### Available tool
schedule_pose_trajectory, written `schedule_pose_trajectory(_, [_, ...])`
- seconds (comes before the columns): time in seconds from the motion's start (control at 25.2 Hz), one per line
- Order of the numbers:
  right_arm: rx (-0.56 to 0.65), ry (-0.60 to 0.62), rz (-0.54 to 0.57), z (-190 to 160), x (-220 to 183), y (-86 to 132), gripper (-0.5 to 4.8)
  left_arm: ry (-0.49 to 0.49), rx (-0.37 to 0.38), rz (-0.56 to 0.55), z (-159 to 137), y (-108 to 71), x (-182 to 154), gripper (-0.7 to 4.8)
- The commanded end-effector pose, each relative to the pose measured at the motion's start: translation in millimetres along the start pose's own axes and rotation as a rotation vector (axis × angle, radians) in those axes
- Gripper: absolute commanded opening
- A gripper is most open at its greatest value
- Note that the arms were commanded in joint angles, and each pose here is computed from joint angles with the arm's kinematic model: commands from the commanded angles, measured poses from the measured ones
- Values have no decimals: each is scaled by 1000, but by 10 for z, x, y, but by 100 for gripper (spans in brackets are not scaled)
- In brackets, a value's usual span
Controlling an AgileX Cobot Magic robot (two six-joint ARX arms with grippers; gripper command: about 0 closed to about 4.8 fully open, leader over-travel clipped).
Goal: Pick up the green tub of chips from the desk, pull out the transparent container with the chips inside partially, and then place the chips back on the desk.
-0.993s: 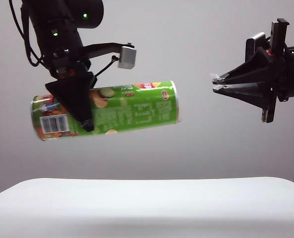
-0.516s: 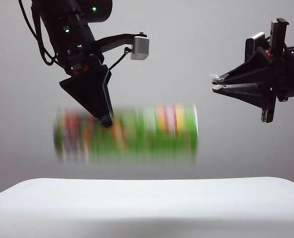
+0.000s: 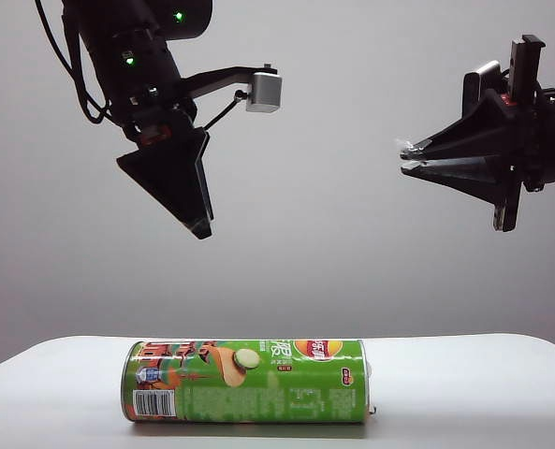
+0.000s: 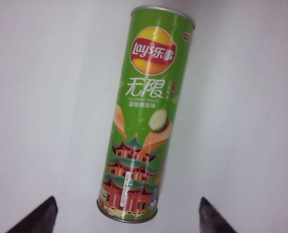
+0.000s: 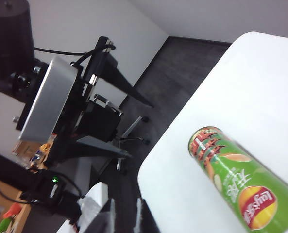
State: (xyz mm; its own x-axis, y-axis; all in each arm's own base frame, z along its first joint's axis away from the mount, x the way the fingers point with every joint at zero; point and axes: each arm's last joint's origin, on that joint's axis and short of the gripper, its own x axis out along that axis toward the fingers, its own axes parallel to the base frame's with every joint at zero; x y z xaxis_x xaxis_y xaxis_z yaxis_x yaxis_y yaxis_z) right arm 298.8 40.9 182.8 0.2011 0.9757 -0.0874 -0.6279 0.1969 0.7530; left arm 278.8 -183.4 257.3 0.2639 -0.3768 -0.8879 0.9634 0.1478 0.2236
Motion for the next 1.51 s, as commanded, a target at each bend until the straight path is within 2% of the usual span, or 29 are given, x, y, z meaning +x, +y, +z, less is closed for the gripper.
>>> schedule_pose_trajectory(0.04, [-22,-25,-36,23,-10,2,66,-13,3,19,2,25,-19,376])
schedule_pose_trajectory(0.16, [-29,-31,-48,24,-12,-2,62,-28,4,31,11,51,4,387])
schedule_pose_trajectory(0.2, [-29,-31,-48,23,-12,-3,62,-31,5,30,14,59,25,413])
schedule_pose_trajectory(0.24, [-22,-31,-51,20,-17,-7,62,-31,5,30,17,77,85,467])
schedule_pose_trajectory(0.28, [-21,-31,-52,18,-19,-9,63,-28,3,20,14,85,138,479])
schedule_pose_trajectory(0.32, [-17,-30,-52,15,-19,-10,62,-23,2,14,10,89,174,479])
schedule_pose_trajectory(0.4, [-7,-27,-60,0,-21,-21,63,-25,-13,-88,-25,89,440,479])
schedule_pose_trajectory(0.48, [-6,-27,-62,-1,-21,-21,63,-15,-21,-128,-48,88,592,479])
schedule_pose_trajectory(0.64, [-6,-27,-62,-1,-21,-21,63,12,-6,-108,-57,122,949,479])
schedule_pose_trajectory(0.79, [-10,-27,-62,-1,-21,-21,63,12,3,-76,-62,156,1073,479])
schedule_pose_trajectory(0.95, [-17,-24,-63,-6,-21,-25,63,29,11,-95,-98,148,1179,479])
schedule_pose_trajectory(1.15, [-8,-6,-73,-54,-21,-52,63,114,10,-112,-181,115,1333,479])
schedule_pose_trajectory(1.51, [3,-2,-75,-68,-18,-70,63,189,5,-125,-291,71,1533,479])
